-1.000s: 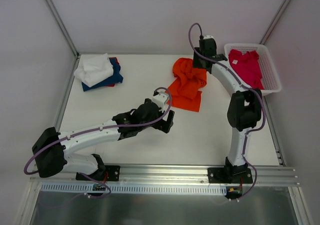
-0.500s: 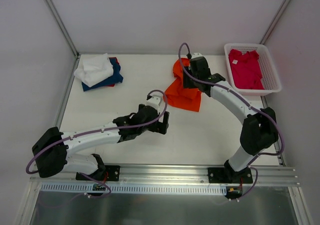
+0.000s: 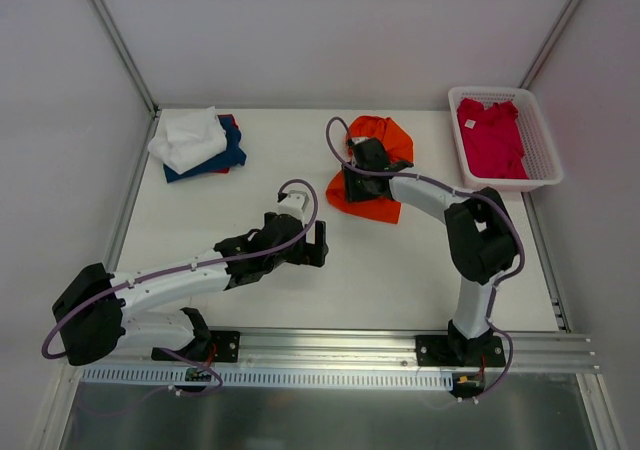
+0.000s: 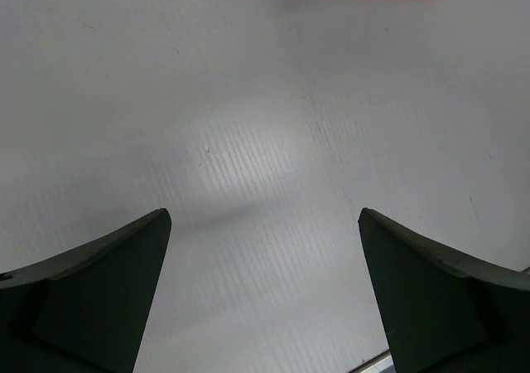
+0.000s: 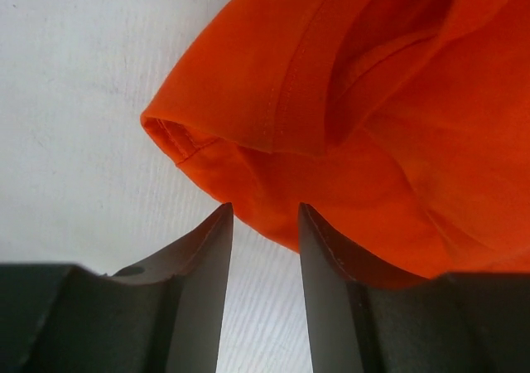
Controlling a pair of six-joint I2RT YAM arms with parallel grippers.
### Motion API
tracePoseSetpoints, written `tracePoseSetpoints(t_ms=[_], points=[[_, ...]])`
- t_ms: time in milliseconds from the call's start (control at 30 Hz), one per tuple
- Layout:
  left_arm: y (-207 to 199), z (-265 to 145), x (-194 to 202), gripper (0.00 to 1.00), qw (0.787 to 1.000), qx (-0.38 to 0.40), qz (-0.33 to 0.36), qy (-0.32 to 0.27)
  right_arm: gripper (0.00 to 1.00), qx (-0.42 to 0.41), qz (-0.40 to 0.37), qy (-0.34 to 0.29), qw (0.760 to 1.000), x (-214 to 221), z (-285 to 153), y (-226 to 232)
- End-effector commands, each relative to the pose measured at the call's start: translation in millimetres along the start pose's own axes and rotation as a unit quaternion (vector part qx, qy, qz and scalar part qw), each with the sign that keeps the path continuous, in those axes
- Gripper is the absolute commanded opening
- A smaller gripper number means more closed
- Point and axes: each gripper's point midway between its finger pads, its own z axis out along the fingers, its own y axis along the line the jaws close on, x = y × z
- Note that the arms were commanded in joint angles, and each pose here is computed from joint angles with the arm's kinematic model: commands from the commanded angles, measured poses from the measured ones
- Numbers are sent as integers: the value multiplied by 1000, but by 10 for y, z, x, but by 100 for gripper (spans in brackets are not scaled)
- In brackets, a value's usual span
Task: Fold and stack the t-shirts
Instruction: Move the tshirt to the center of the board
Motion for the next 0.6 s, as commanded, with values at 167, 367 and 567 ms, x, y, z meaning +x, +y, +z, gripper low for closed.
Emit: tracePoseSetpoints(t_ms=[167, 367, 567], points=[[-2, 18, -35, 99, 1000, 0, -17, -6, 40, -53, -6, -22, 998, -274, 118, 275], [-21, 38, -43, 99, 1000, 1, -10, -3, 45, -55, -26, -38, 997, -488, -3, 309], [-28, 28, -52, 99, 1000, 4, -9, -4, 48, -43, -41, -41, 997, -595, -32, 276]])
